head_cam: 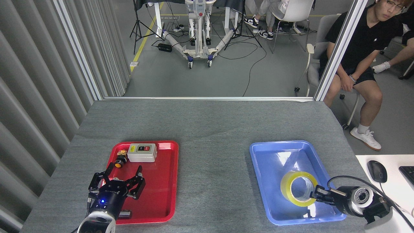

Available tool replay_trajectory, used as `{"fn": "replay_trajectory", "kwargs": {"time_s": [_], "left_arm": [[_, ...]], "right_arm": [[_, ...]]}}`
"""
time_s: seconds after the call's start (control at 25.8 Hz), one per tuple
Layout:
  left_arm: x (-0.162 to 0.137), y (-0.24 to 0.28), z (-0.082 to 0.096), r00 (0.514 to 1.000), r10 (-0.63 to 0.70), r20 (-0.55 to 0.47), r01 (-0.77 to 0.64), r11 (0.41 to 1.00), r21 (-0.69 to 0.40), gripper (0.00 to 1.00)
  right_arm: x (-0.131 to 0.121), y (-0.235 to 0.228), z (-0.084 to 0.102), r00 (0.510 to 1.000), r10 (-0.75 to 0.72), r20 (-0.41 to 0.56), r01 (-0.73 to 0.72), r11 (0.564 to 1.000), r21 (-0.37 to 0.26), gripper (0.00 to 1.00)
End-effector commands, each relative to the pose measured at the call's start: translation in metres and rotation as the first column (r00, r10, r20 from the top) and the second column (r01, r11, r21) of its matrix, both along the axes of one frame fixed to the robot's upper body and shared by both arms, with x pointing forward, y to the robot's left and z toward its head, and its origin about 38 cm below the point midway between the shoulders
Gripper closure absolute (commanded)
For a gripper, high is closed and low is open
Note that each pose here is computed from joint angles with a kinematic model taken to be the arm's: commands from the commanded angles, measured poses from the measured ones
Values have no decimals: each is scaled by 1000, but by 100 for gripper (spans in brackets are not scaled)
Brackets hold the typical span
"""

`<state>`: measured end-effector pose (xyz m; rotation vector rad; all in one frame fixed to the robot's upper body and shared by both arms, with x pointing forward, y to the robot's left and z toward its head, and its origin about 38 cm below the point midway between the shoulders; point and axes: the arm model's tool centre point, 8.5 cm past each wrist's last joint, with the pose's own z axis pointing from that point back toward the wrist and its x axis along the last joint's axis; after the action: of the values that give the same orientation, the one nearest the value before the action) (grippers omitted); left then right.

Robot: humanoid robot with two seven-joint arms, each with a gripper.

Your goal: Place and move tape with both arms

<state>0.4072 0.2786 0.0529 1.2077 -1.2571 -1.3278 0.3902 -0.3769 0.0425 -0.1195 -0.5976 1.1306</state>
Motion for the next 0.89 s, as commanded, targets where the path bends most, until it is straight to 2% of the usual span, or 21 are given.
{"fn": "replay_trajectory", "kwargs": {"time_s": [0.0, 0.23, 0.35, 0.85], "left_arm": [[0, 0, -1, 1000, 1, -4, -1, 1000, -1, 1], [0, 1, -1, 1000, 2, -6, -2, 1000, -1, 1], [0, 1, 0, 1000, 0, -3, 0, 1000, -1, 1], [4, 0, 5, 1000, -2, 3, 2, 1000, -1, 1]], "right_arm": [[3, -3, -1, 999, -23, 30, 24, 1000, -14, 88], [5, -3, 1, 998, -23, 54, 25, 999, -20, 84], [7, 0, 0, 997, -23, 76, 25, 999, -31, 75], [9, 11, -5, 994, -15, 105, 19, 999, -30, 72]]}}
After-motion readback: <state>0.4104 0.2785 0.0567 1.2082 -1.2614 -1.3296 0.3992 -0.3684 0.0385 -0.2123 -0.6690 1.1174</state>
